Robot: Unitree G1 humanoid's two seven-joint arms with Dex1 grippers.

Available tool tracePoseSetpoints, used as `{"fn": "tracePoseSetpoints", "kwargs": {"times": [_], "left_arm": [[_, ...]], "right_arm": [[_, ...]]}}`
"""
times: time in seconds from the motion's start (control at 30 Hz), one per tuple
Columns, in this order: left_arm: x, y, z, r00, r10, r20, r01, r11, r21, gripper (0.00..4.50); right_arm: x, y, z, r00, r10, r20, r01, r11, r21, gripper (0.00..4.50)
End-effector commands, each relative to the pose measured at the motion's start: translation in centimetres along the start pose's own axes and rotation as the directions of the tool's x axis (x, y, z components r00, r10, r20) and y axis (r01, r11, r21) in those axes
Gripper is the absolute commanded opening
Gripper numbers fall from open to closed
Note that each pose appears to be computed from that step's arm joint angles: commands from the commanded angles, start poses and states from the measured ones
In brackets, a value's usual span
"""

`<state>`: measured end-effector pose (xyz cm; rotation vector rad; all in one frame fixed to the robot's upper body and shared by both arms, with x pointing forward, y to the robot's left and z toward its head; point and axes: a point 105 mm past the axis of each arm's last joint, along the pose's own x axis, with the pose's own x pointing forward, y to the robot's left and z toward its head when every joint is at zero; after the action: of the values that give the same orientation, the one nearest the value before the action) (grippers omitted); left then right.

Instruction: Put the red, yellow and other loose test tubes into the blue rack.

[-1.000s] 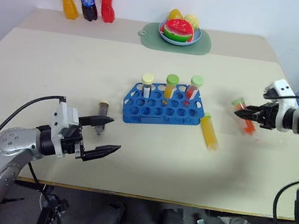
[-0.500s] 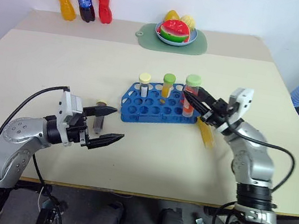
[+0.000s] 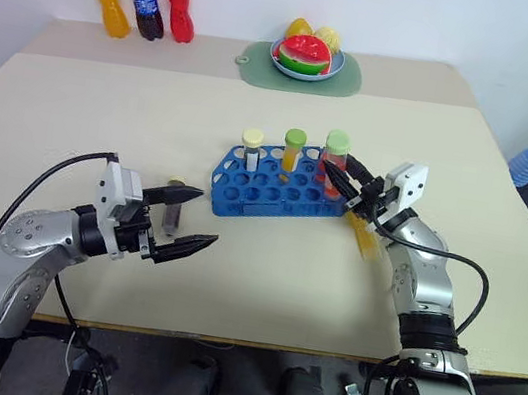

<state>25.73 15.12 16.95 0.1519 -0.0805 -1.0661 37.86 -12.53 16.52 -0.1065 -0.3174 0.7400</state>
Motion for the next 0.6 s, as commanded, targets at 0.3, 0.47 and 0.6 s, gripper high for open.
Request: {"fn": "tracePoseSetpoints", "kwargs": {"times": [0.3,0.47,0.6], "left_arm": [[-0.3,-0.3,1.0,0.999,0.021,0.03,-0.022,0.999,0.028,4.19],[0.1,-0.3,0.7,0.999,0.019,0.036,-0.02,1.0,0.02,4.19],[0.5,-0.5,0.5,0.999,0.007,0.046,-0.007,1.0,0.007,4.19]], "right_arm": [[0.3,0.5,1.9,1.0,0.014,0.004,-0.013,0.993,-0.12,4.46],[-3.2,-0.1,4.4,0.987,0.001,-0.159,-0.033,0.98,-0.197,4.46],[-6.7,-0.1,4.9,0.898,0.039,-0.439,-0.078,0.994,-0.07,4.46]]}}
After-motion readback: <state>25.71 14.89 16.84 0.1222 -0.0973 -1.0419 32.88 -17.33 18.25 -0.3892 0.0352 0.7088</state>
